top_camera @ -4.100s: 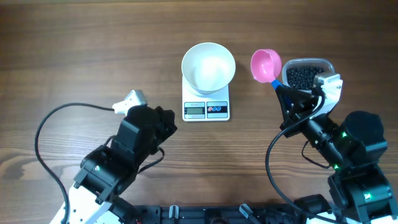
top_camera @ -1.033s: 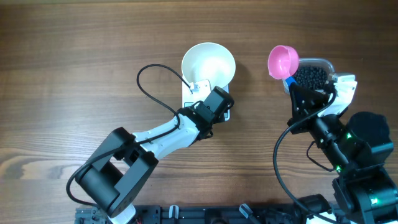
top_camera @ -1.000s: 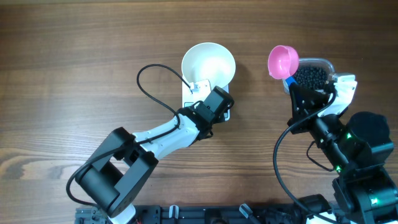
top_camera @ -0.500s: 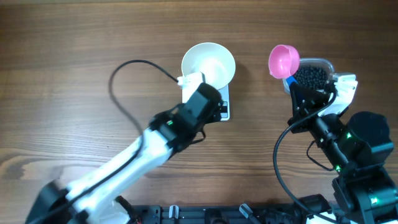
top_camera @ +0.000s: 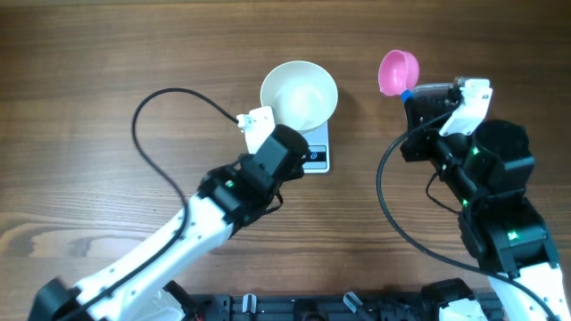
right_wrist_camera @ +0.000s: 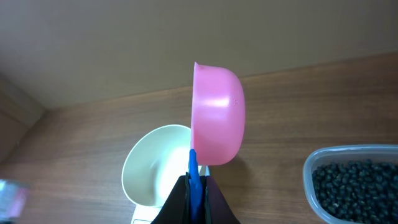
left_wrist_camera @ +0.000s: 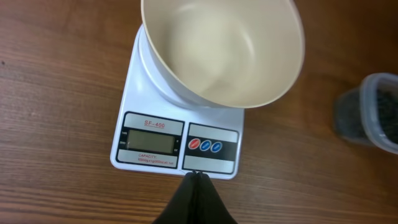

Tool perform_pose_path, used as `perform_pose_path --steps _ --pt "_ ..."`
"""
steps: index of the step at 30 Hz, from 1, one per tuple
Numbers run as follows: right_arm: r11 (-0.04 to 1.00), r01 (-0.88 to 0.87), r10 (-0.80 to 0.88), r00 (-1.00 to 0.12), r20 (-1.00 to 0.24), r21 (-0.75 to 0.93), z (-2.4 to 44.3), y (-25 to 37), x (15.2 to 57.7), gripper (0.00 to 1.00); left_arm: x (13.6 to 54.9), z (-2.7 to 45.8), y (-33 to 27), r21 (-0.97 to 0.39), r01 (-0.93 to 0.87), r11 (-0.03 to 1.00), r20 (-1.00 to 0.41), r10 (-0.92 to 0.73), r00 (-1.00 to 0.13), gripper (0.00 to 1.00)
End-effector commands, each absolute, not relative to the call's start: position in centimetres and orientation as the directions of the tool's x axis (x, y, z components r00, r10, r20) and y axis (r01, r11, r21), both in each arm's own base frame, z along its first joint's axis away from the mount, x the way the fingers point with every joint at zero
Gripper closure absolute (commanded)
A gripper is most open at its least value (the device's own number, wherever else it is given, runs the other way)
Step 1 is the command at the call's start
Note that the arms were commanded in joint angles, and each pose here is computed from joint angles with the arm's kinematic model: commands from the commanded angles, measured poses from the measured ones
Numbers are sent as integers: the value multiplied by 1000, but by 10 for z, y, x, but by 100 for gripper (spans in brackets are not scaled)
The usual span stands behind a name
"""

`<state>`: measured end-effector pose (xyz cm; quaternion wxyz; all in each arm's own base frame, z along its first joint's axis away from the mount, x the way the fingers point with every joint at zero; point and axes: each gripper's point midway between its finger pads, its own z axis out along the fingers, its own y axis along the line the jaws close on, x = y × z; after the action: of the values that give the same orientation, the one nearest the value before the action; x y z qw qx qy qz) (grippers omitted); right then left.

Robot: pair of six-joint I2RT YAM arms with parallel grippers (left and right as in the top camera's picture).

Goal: Scoop item into bowl and weigh 150g on scale

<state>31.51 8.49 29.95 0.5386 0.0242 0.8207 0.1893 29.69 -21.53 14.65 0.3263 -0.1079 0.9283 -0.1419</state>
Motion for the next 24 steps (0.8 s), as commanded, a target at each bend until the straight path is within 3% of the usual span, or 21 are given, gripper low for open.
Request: perform_pose_path --steps 1,10,24 --pt "922 -141 280 -397 -874 360 308 82 322 96 300 113 -236 -297 -106 949 -553 -261 -791 96" --pt "920 -154 285 -366 -886 360 317 83 325 96 310 45 -267 -266 -126 956 -524 -254 -813 96" --pt "920 -154 285 -369 -885 361 316 83 325 96 326 23 -257 -220 -179 959 -567 -275 -776 96"
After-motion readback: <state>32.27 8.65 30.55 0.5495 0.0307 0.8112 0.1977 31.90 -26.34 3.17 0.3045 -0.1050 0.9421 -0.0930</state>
